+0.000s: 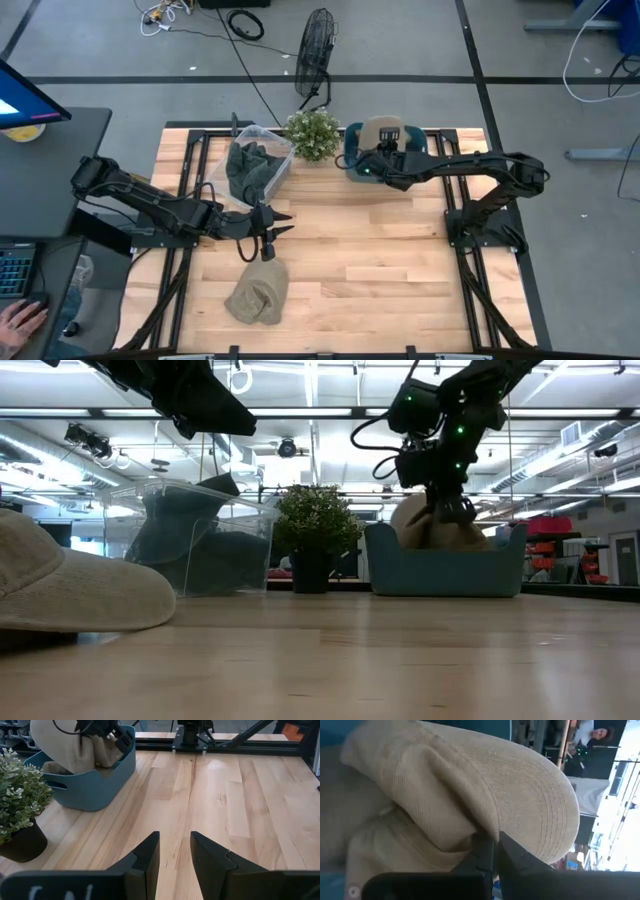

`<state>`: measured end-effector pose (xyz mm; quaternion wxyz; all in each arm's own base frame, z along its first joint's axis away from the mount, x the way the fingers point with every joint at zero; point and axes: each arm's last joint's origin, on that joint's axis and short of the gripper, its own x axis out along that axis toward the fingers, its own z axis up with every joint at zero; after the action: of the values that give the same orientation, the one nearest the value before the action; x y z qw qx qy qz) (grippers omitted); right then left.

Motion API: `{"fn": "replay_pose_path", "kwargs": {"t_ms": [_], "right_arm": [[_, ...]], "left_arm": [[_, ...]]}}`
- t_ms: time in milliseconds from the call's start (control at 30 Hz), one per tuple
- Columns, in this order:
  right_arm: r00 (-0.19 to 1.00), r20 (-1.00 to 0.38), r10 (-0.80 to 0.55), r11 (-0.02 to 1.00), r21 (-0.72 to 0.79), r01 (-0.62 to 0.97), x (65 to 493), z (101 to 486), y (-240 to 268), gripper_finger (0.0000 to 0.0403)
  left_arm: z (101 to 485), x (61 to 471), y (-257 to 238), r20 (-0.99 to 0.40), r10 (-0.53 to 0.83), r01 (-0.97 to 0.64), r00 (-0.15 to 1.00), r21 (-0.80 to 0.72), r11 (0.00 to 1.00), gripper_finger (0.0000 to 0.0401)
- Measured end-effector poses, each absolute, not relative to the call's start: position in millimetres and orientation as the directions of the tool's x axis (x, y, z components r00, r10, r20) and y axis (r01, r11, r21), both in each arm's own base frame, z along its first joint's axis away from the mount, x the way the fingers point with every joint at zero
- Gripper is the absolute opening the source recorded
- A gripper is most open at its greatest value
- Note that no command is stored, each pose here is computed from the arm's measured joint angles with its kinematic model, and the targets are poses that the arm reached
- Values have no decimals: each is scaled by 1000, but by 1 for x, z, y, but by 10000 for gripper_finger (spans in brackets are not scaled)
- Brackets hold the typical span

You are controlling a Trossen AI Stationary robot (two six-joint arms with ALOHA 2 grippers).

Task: Pick & Place hat
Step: Put the right brown cap into the blue bin

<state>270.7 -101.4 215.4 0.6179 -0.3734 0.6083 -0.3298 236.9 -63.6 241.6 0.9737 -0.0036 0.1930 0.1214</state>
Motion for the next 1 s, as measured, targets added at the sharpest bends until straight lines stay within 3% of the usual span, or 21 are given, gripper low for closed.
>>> {"fn": "replay_pose_path", "kwargs": {"t_ms": [133,267,433,667,867,1000], "right_arm": [[-8,-417,-909,417,-906,-73,270,220,-103,8],[-2,-400,-916,399,-914,-73,264,230,-101,8],[35,-378,-925,379,-924,49,253,253,-97,8],[233,-505,-831,550,-809,206,243,270,-92,7],[204,-532,-822,560,-820,119,250,258,-96,4],[114,-514,-850,523,-850,69,256,243,-106,2]], "left_arm": [[242,237,-64,-377,235,-238,896,40,970,115],[242,237,-64,-377,235,-238,896,41,971,115],[242,237,-64,-377,235,-238,896,41,970,115],[242,237,-64,-377,235,-238,896,40,970,115],[242,237,-64,-377,235,-238,896,40,970,115],[242,237,-64,-377,235,-238,896,40,970,115]]}}
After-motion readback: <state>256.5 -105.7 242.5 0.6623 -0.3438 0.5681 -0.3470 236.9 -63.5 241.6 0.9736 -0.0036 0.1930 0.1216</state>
